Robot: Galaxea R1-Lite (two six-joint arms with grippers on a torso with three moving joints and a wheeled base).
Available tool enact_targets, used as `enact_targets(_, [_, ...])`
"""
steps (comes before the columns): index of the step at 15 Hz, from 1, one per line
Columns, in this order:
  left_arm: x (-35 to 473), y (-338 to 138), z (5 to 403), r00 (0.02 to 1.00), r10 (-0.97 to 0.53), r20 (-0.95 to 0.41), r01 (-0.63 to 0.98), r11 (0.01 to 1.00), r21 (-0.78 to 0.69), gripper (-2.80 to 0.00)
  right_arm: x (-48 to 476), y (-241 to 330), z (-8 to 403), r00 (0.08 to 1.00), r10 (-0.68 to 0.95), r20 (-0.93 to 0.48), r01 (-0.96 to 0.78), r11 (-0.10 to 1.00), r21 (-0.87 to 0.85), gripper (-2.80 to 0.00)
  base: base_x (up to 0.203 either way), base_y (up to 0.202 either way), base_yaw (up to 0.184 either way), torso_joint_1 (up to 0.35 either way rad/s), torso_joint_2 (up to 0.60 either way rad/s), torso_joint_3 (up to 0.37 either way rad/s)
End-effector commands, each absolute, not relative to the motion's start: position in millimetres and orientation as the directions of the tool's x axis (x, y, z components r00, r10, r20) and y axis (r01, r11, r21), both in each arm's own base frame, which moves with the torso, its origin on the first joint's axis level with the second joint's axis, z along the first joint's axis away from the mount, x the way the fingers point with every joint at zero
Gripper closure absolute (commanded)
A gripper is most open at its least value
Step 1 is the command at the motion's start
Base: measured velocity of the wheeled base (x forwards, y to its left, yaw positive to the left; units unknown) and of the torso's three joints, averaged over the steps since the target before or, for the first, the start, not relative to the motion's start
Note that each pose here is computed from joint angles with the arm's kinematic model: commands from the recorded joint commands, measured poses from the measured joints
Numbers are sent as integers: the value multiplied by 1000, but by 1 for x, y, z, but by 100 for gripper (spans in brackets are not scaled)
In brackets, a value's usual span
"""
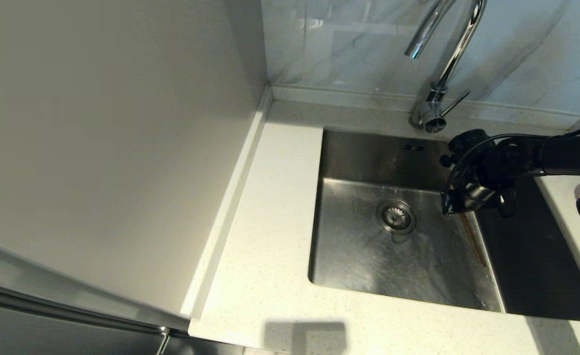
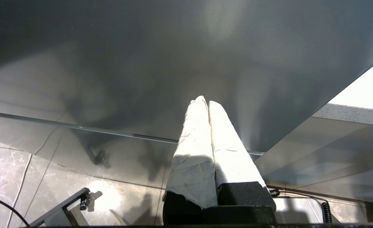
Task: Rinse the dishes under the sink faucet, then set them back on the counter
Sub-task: Put the chopsticks into the sink
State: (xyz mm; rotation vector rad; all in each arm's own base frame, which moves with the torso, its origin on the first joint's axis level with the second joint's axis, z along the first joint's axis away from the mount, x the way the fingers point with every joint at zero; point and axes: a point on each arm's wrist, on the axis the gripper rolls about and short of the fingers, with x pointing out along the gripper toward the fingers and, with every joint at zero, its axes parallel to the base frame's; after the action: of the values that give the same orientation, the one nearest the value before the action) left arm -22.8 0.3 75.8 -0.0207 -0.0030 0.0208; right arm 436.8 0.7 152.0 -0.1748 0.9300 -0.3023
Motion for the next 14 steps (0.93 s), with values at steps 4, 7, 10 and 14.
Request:
enact_targets(4, [-23, 0, 76, 1000, 21, 6, -21, 1000, -22, 0, 458, -8, 115, 523, -343, -780, 189, 939, -286, 0, 0, 0, 0, 0, 0, 0])
enact_targets(7, [-23, 0, 76, 1000, 21, 6, -21, 1000, -22, 0, 470, -15, 100, 528, -368, -766, 216, 930, -297, 0, 0, 0, 0, 0, 0, 0])
enact_targets(10, [-23, 0, 76, 1000, 21, 6, -21, 1000, -22, 0, 475, -16, 91, 521, -370, -770, 216, 929, -300, 0, 0, 0, 0, 0, 0, 0])
enact_targets(14, [-23, 0, 76, 1000, 21, 6, -21, 1000, -22, 0, 481, -16, 85, 523, -369, -768, 215, 929, -300, 0, 0, 0, 0, 0, 0, 0])
